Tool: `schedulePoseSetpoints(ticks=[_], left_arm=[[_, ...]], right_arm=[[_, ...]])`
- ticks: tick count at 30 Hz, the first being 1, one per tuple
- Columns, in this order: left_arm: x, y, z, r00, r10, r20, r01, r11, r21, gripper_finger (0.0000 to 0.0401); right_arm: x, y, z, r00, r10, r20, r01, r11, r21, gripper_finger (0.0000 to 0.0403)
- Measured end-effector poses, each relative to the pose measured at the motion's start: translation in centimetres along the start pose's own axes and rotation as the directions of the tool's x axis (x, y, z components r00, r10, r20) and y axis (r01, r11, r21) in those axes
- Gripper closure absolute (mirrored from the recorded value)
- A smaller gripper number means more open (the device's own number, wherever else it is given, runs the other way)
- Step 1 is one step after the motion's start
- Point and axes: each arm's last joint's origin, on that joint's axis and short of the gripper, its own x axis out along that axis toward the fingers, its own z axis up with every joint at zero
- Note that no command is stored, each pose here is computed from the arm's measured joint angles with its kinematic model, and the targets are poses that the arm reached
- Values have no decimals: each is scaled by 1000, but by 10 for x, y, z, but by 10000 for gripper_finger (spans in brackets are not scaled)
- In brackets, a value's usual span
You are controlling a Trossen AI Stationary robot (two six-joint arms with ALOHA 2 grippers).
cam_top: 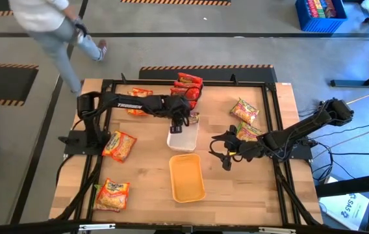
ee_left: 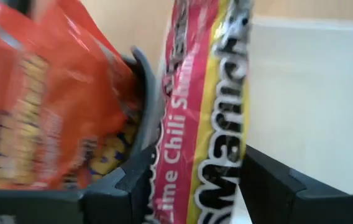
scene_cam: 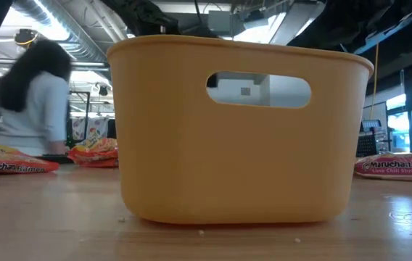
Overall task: Sort Maruchan noodles
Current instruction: Put the green noodle pack into the white bin
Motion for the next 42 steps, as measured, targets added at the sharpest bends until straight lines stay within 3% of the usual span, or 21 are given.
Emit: schedulePoseSetpoints(ticks=[12,18,22,27,32,42], left_arm=[[-43,9,9,993,53,104,-52,998,-19,208],[-47,9,9,993,69,99,-68,998,-19,207],[-66,-1,13,987,94,134,-93,996,-12,207],[-83,-16,16,984,51,173,-55,998,16,207],[-81,-34,20,981,-38,189,33,999,30,207],[-59,-47,12,995,-79,66,72,992,101,207]], right_arm=[[0,0,0,1000,0,0,0,1000,-1,110],[0,0,0,1000,-15,4,15,1000,-2,110],[0,0,0,1000,-18,6,18,1000,-1,110],[0,-1,1,1000,-23,12,23,1000,2,110],[1,0,0,1000,-16,5,16,1000,2,110],[28,-12,-5,999,-15,-34,15,1000,12,110]])
